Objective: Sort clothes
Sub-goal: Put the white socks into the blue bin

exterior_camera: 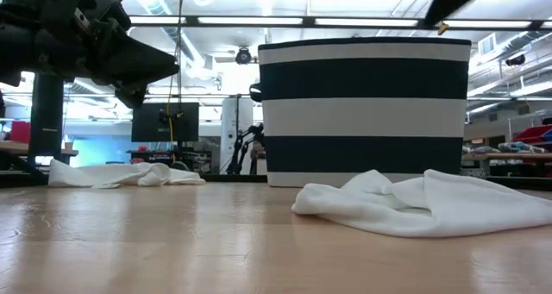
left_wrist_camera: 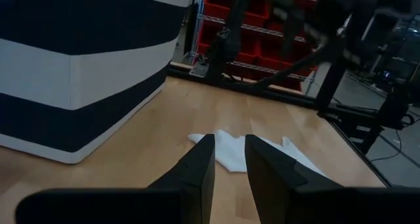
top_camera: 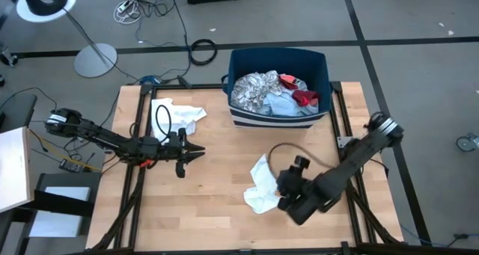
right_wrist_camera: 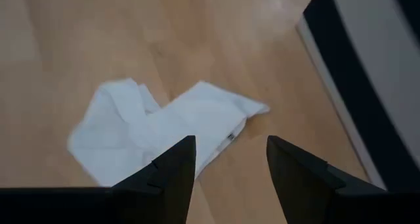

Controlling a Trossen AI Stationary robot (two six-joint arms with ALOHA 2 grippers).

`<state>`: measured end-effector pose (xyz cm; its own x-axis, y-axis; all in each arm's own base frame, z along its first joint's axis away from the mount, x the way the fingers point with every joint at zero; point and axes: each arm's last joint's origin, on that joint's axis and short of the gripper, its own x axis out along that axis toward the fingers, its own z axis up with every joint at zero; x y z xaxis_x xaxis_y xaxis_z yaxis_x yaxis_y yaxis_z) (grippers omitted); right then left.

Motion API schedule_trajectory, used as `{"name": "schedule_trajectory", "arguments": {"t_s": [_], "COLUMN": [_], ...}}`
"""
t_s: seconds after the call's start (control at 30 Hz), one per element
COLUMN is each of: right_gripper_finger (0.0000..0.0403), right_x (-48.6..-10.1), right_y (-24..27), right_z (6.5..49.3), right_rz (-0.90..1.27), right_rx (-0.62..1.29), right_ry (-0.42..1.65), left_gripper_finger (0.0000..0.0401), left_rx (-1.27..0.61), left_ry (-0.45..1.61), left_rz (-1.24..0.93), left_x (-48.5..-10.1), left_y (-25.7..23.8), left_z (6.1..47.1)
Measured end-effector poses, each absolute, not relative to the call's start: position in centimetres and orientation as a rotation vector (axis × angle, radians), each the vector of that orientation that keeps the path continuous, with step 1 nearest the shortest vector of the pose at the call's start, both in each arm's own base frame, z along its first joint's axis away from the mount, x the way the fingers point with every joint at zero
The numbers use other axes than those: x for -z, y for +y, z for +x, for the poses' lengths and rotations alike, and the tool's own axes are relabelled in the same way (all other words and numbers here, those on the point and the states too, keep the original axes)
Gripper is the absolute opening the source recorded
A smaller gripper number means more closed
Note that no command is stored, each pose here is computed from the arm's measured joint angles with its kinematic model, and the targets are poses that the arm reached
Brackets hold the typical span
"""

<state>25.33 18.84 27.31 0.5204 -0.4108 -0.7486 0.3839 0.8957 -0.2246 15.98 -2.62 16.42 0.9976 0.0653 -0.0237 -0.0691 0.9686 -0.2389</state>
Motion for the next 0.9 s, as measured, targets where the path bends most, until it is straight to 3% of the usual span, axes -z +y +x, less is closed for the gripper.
{"name": "schedule_trajectory", "arguments": {"t_s": [0.4, 0.9], "right_gripper_finger": [0.0180, 0.0170], "right_x": [-20.7, -13.6], "right_y": [19.0, 11.5], "right_z": [30.2, 31.9], "right_rz": [-0.084, 0.139], "right_rx": [0.521, 0.377], "right_ry": [1.011, 0.969], "left_gripper_finger": [0.0090, 0.0090], "left_rx": [-0.057, -0.049], "left_ry": [0.008, 0.010], "left_rz": [-0.275, -0.289], "left_x": [-16.5, -16.5], "left_y": [-2.7, -2.7], "left_z": [16.0, 16.0]}}
